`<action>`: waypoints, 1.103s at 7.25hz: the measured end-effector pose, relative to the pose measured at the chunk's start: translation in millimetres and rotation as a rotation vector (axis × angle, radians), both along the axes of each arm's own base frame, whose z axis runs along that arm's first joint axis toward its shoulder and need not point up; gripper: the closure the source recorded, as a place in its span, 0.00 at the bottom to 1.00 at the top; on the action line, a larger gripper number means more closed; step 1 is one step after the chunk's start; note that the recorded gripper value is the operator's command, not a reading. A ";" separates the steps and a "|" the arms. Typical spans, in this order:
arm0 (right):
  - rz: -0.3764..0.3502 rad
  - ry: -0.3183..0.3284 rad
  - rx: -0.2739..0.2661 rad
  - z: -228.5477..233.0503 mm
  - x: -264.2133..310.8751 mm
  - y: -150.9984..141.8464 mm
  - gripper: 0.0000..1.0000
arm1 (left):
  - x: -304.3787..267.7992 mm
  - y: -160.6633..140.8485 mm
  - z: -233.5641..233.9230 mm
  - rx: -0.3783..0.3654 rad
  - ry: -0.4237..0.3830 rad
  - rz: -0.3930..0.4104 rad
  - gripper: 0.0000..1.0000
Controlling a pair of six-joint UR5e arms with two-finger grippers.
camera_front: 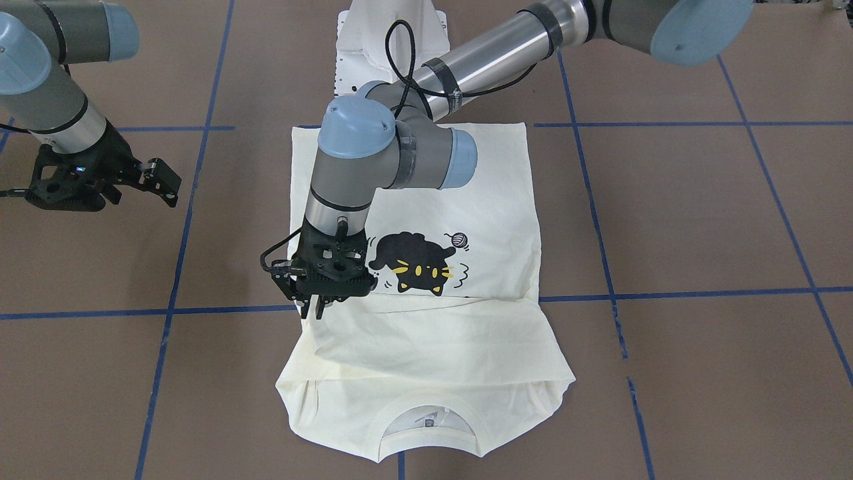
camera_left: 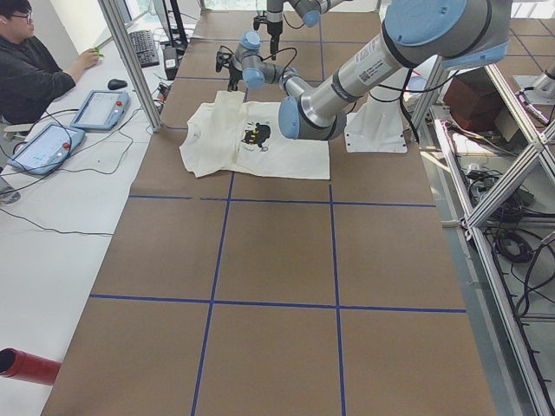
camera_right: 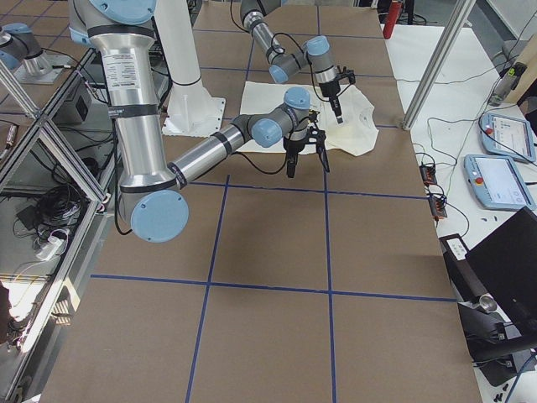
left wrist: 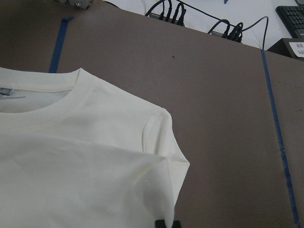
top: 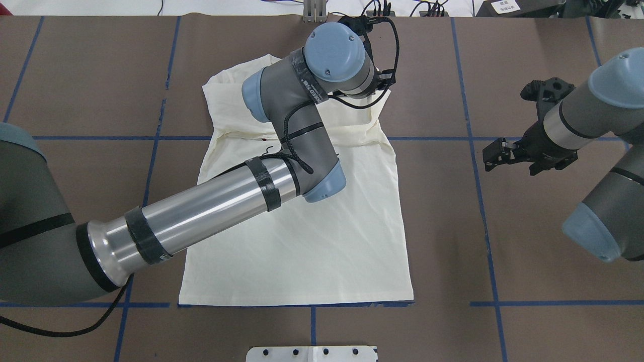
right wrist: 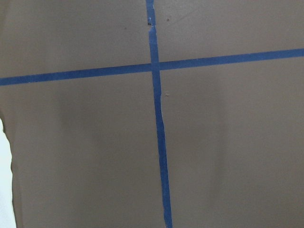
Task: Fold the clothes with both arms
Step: 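Release the sleeve with the left gripper while the right gripper moves to the hem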
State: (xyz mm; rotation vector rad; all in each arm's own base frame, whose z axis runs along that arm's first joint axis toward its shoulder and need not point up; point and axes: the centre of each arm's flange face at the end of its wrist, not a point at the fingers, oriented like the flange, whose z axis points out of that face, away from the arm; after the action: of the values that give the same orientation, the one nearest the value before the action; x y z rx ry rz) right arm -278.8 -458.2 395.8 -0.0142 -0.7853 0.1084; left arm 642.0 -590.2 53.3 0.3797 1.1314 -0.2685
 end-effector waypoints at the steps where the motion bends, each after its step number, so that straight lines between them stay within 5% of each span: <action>1: 0.000 -0.004 0.005 -0.3 -1.2 -1.2 0.00 | 0.5 -0.8 0.5 0.028 -0.010 0.008 0.00; 5: 0.020 -0.062 0.037 -8.0 -25.8 6.0 0.00 | -35.3 1.0 57.5 0.054 -0.062 0.097 0.00; 8: 0.076 -0.078 0.026 -40.7 -95.5 54.7 0.00 | -128.1 63.3 147.3 0.032 -0.136 0.187 0.00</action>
State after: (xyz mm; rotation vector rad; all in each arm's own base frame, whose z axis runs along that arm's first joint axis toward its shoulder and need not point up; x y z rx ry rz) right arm -374.3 -403.5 355.0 0.0359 -0.8654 0.1706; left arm 513.9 -526.9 200.7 0.3136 1.0307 -0.0592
